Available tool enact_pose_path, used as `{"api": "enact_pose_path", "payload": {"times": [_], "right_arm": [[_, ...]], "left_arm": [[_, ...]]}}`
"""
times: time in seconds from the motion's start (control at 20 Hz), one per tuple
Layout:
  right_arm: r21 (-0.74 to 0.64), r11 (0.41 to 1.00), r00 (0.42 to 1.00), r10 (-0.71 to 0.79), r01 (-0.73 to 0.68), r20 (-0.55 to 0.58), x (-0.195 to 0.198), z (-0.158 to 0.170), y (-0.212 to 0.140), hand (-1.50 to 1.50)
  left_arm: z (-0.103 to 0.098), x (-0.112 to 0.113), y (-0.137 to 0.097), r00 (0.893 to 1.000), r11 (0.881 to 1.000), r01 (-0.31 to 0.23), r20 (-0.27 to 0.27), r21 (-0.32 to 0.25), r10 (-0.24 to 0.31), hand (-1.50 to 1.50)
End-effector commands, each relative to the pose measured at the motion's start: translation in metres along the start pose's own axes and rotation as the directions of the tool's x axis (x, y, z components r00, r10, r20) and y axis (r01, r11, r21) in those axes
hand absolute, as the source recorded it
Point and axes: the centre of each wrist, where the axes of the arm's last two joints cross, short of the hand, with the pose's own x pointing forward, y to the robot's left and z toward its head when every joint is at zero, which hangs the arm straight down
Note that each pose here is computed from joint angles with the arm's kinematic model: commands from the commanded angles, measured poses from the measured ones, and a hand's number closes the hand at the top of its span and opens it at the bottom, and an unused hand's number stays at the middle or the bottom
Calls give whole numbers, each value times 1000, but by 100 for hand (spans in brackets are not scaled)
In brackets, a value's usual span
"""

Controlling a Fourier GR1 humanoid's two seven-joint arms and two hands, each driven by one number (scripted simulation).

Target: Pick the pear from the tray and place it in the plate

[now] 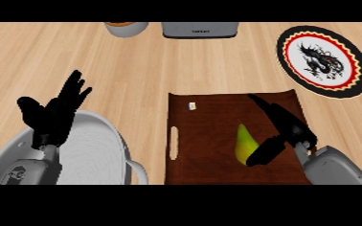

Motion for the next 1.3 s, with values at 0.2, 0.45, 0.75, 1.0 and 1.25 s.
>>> {"api": "enact_pose_path", "payload": {"times": [0.2,0.45,0.75,1.0,1.25], "right_arm": [[103,988,993,115,-114,3,-16,-8,29,150],[51,987,988,146,-149,52,1,-20,33,150],[-11,984,979,179,-179,94,6,-20,31,150],[-352,914,979,170,-200,-113,62,-47,20,150],[-641,759,991,137,-108,-5,124,-49,14,150]], "left_arm": [[25,-47,-53,976,988,-105,-200,-112,81,0],[27,-52,-45,971,989,-99,-226,-107,73,0],[30,-60,-49,971,990,-90,-230,-110,63,0],[19,-42,-36,981,988,-85,-186,-130,60,0],[19,-39,-44,977,987,-89,-206,-134,60,0]]}}
